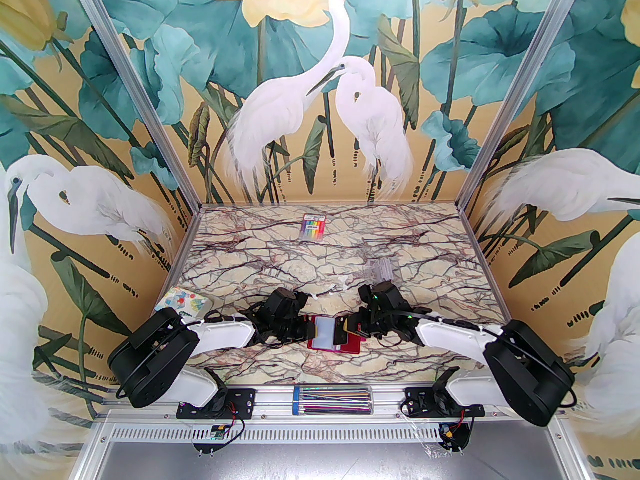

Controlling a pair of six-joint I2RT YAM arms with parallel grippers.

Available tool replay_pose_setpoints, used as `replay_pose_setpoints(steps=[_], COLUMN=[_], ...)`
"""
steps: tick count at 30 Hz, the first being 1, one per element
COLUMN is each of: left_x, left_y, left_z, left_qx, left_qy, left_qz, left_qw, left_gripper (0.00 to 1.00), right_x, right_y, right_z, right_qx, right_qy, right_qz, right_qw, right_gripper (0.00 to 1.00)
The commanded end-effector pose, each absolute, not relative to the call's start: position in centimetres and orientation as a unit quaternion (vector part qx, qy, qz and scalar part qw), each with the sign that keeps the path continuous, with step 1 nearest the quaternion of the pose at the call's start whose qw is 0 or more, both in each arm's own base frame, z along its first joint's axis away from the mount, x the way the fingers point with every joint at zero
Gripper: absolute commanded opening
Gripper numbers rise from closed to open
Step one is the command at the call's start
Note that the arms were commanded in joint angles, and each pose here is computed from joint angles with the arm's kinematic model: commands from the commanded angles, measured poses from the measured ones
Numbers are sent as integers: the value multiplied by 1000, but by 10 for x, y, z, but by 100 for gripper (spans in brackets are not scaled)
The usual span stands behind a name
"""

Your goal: Put the credit cards into the card holder

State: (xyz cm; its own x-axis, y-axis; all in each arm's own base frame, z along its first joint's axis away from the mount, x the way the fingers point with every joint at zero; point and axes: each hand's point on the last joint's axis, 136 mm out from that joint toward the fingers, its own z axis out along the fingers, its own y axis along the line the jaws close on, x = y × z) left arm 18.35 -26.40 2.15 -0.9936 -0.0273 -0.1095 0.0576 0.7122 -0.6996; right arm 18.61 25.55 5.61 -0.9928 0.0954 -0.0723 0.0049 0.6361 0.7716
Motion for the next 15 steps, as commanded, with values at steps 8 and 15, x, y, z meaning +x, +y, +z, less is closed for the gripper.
replay_pose_setpoints(steps=[8,15], left_x=[176,175], left_y=[-252,-252], left_z=[1,1], left_qx=[0,1], left_qy=[940,941], left_qz=[-338,-337], left_qw=[39,37], left_gripper=[1,0], right_x=[183,183], right_y=[258,261], right_z=[50,46], right_qx=[36,38], right_qy=[898,899], right_qz=[435,435], right_qw=[49,44], right_gripper=[0,0])
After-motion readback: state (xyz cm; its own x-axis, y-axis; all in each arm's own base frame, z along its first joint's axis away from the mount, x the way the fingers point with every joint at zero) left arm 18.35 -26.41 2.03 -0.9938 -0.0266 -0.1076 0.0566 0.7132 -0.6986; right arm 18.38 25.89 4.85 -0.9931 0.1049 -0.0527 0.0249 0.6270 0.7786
